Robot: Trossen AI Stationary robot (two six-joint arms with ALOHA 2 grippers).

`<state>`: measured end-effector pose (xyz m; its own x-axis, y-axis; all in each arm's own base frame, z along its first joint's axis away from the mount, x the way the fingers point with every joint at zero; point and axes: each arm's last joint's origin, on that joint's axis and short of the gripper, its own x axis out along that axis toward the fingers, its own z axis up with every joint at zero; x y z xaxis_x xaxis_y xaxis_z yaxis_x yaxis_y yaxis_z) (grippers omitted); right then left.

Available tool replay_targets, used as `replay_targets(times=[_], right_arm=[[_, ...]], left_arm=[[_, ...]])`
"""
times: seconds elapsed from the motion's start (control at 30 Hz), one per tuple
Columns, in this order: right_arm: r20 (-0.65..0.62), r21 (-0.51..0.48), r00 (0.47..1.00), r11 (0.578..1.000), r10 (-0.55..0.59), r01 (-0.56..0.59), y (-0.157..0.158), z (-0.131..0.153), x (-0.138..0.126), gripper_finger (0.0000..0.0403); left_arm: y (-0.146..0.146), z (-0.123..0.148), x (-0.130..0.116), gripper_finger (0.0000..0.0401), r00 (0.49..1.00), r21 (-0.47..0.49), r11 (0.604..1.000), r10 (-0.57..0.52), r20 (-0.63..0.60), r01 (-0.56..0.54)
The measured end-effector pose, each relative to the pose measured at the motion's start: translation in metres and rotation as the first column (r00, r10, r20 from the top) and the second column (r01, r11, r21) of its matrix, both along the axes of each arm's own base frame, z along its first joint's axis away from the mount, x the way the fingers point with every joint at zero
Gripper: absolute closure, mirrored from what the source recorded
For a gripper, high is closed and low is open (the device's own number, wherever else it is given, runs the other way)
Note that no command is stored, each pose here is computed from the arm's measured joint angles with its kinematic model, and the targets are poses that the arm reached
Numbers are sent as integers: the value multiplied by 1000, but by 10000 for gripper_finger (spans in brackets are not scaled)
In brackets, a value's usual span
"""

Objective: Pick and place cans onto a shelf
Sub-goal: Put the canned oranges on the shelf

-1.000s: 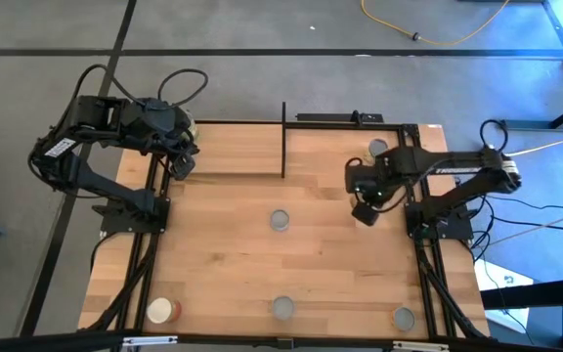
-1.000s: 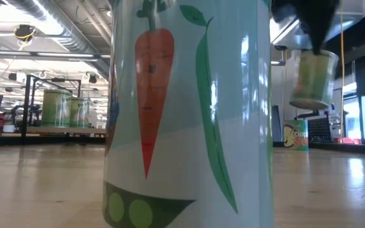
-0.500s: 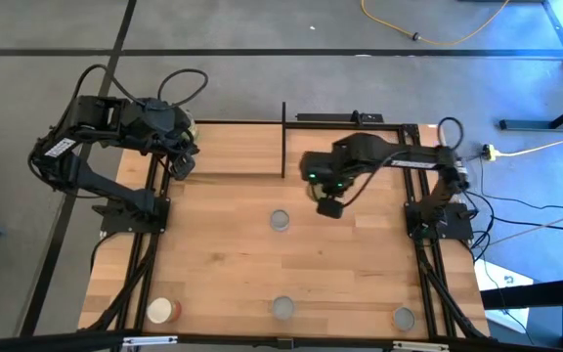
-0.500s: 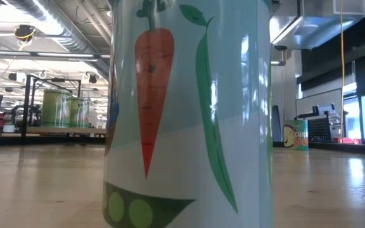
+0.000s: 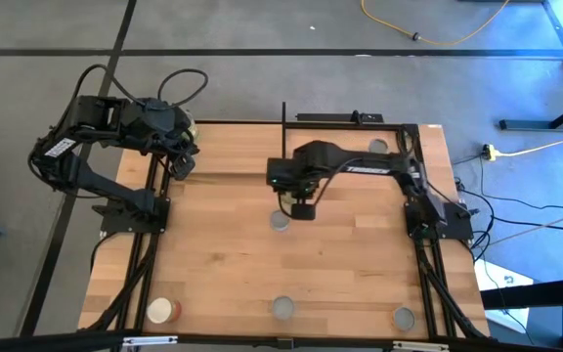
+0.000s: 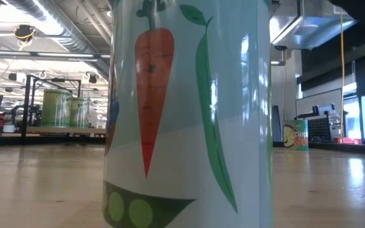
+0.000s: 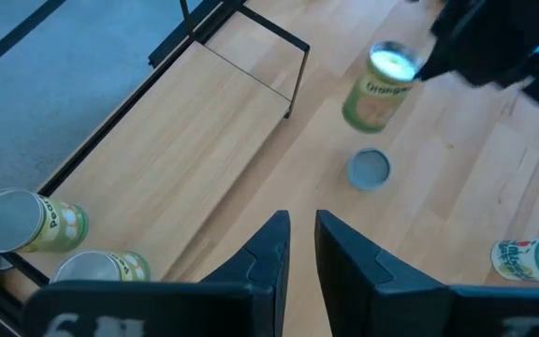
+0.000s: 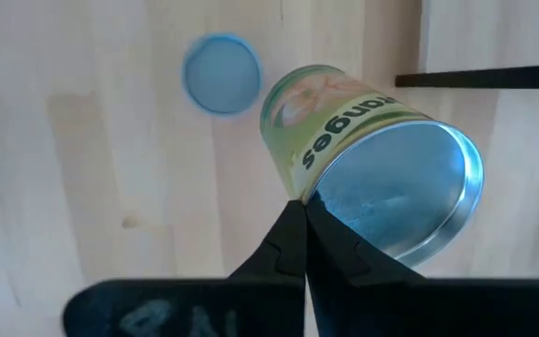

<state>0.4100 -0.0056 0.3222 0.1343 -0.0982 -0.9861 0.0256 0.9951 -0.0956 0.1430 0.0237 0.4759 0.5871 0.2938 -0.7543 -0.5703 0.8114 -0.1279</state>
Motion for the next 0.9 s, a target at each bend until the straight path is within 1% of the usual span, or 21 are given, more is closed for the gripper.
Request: replay_targets(times=[0.13, 0.23, 0.3, 0.43, 0.7, 0.9], right_arm=[[-62, -1, 998, 1000, 4, -5, -7, -21, 9, 403], [-95, -1, 995, 1000, 30, -30, -11, -32, 15, 403], [-110, 3, 993, 999, 40, -40, -12, -38, 17, 403], [-135, 47, 988, 997, 72, -66, -12, -49, 22, 403], [-190, 54, 977, 995, 97, -88, -12, -73, 31, 403], [-201, 56, 973, 993, 116, -107, -13, -77, 32, 403]], left_arm=[[0, 0, 0, 354, 1000, 0, 1000, 0, 0, 0], [0, 0, 0, 354, 1000, 0, 1000, 0, 0, 0], [0, 0, 0, 354, 1000, 0, 1000, 0, 0, 0], [0, 0, 0, 354, 1000, 0, 1000, 0, 0, 0], [0, 0, 0, 354, 1000, 0, 1000, 0, 0, 0], [0, 0, 0, 354, 1000, 0, 1000, 0, 0, 0]])
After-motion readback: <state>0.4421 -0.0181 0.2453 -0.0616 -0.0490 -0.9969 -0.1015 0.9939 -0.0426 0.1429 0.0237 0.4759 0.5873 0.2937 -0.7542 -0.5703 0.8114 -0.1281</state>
